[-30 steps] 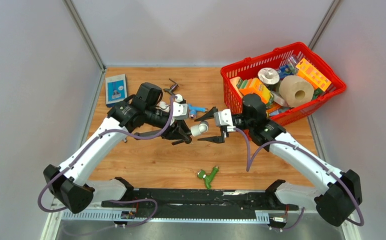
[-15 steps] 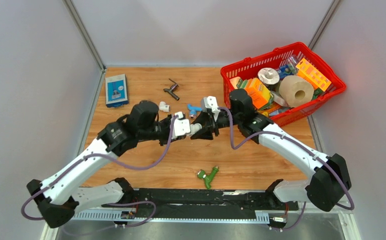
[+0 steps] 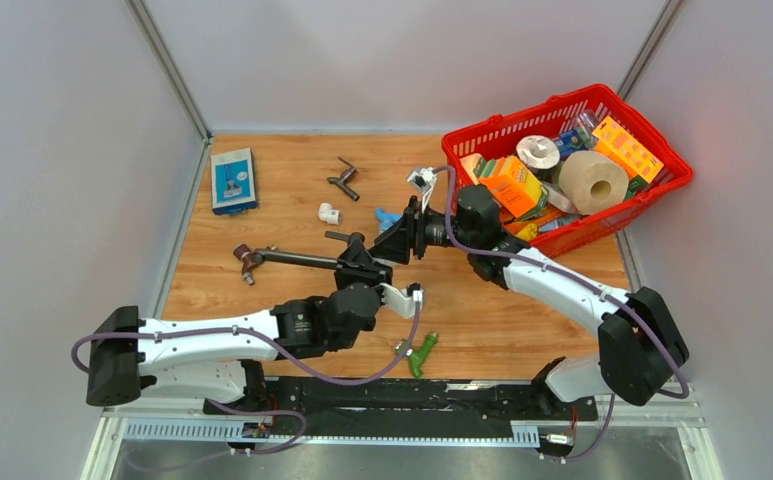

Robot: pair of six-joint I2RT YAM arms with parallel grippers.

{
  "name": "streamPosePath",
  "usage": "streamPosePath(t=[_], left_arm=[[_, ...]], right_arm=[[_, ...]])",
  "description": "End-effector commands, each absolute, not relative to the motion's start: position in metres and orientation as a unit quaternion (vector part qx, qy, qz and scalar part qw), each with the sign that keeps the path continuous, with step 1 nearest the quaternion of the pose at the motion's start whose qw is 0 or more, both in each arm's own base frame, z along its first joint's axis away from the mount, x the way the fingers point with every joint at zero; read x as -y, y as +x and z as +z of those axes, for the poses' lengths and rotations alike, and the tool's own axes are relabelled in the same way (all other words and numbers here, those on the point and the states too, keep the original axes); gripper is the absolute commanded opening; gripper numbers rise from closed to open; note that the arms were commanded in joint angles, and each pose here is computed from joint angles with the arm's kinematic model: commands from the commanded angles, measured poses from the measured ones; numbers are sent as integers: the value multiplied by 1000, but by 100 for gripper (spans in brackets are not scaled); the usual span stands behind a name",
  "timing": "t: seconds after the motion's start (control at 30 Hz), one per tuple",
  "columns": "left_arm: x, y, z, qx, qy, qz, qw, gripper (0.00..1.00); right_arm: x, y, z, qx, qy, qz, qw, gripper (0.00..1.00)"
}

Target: Install the water faucets

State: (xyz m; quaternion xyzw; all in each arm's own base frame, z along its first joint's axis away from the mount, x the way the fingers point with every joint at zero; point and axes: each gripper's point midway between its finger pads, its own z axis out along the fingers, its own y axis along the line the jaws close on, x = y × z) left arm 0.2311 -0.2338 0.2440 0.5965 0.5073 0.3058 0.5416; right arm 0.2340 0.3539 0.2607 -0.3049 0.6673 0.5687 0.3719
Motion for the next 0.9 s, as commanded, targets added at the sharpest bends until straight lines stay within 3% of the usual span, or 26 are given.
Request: streamPosePath(t=[0.0, 0.1, 0.3, 0.33, 0.43, 0.57, 0.87], left_arm=[[240, 223, 310, -512, 510, 260, 640, 0], [235, 220, 300, -535, 531, 197, 627, 0], [228, 216, 294, -586, 544, 11, 601, 0], [236, 208, 295, -581, 553, -37, 596, 0], [229, 207, 293, -596, 555, -91, 573, 0], [238, 193, 300, -592, 568, -172, 546, 0], [259, 175, 292, -586, 604, -317, 438, 0]], right_arm=[[-356, 254, 306, -646, -220, 588, 435, 2], [-345, 257, 317, -619, -261, 549, 498, 23], [-324, 254, 341, -547, -391, 431, 602, 55], [-321, 251, 343, -527, -416, 411, 617, 66], [-313, 237, 347, -462, -486, 361, 649, 80], [-310, 209, 351, -378, -562, 344, 650, 84], [-313, 176, 334, -313, -647, 364, 593, 82]])
